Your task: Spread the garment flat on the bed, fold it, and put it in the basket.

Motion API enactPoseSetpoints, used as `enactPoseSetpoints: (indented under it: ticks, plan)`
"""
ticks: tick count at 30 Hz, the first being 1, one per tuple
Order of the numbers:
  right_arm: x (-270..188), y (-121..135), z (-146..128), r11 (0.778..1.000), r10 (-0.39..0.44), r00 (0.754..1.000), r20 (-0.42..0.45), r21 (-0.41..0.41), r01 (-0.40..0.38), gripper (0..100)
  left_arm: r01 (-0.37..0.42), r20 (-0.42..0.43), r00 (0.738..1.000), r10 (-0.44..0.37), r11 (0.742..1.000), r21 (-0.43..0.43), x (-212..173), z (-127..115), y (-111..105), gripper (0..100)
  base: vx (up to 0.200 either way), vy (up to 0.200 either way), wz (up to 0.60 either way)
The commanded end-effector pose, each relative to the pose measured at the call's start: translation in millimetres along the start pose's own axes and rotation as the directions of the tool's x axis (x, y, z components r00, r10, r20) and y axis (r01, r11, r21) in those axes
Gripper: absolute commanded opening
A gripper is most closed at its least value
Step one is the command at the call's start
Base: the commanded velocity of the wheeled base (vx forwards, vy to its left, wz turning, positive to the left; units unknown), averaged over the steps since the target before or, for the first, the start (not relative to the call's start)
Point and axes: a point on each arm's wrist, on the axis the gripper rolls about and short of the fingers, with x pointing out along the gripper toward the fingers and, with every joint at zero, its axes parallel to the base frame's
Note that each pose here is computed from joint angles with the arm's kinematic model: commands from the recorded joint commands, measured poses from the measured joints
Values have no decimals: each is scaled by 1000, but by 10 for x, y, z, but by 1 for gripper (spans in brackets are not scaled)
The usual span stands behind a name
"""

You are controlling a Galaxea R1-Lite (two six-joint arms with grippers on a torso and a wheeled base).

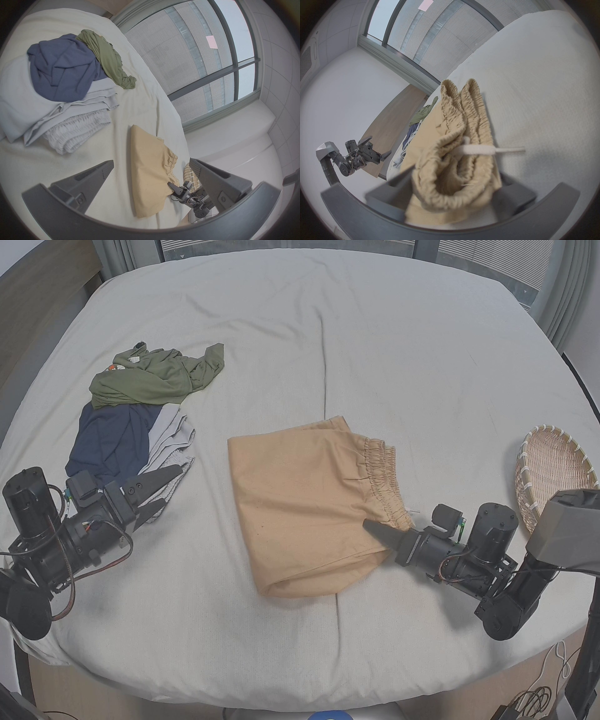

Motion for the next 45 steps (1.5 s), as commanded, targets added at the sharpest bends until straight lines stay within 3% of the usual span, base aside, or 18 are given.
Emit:
enactPoseSetpoints:
  ticks: [1, 7, 20, 26, 30, 34, 36, 37, 38, 39, 40, 45]
  plan:
    - [-23, 61, 51, 1000, 17, 1000, 15, -6, -17, 0, -18, 8, 1000, 18, 1000, -4, -85, -12, 26, 100, 0, 0, 0]
    - [-228, 252, 246, 999, 43, 997, 63, -17, -42, 0, -23, 1, 1000, 23, 1000, -13, -260, -149, 31, 100, 0, 0, 0]
    - [-751, 746, 1282, 989, 102, 944, 314, -138, -61, 0, 9, 60, 998, -10, 1000, 27, -455, -197, -15, 100, 0, 0, 0]
    - [-960, 983, 1625, 988, 93, 937, 336, -145, -46, 0, 52, 85, 995, -56, 997, 50, -562, -181, -153, 100, 0, 0, 0]
    - [-1074, 1119, 1812, 988, 91, 932, 351, -153, -38, 0, 40, 74, 996, -43, 998, 42, -595, -235, -136, 100, 0, 0, 0]
    - [-1192, 1121, 1973, 985, 47, 926, 375, -171, 19, 0, 26, 60, 998, -28, 999, 32, -633, -291, -108, 100, 0, 0, 0]
    - [-1314, 1008, 2109, 975, -31, 915, 403, -191, 117, 0, 15, 50, 999, -17, 1000, 27, -646, -321, -87, 100, 0, 0, 0]
    - [-1326, 995, 2124, 973, -39, 912, 407, -194, 128, 0, 14, 49, 999, -16, 1000, 26, -647, -324, -85, 100, 0, 0, 0]
    - [-1397, 911, 2197, 963, -75, 899, 432, -203, 178, 0, 10, 44, 999, -11, 1000, 20, -649, -335, -74, 100, 0, 0, 0]
    - [-1397, 911, 2197, 963, -75, 899, 432, -203, 178, 0, 10, 44, 999, -11, 1000, 20, -649, -335, -74, 100, 0, 0, 0]
    - [-1479, 824, 2277, 952, -112, 879, 463, -205, 229, 0, 5, 35, 999, -6, 1000, 16, -644, -353, -62, 100, 0, 0, 0]
    - [-1711, 637, 2409, 923, -182, 840, 511, -205, 324, 0, -5, 13, 1000, 5, 1000, 3, -637, -403, -32, 100, 0, 0, 0]
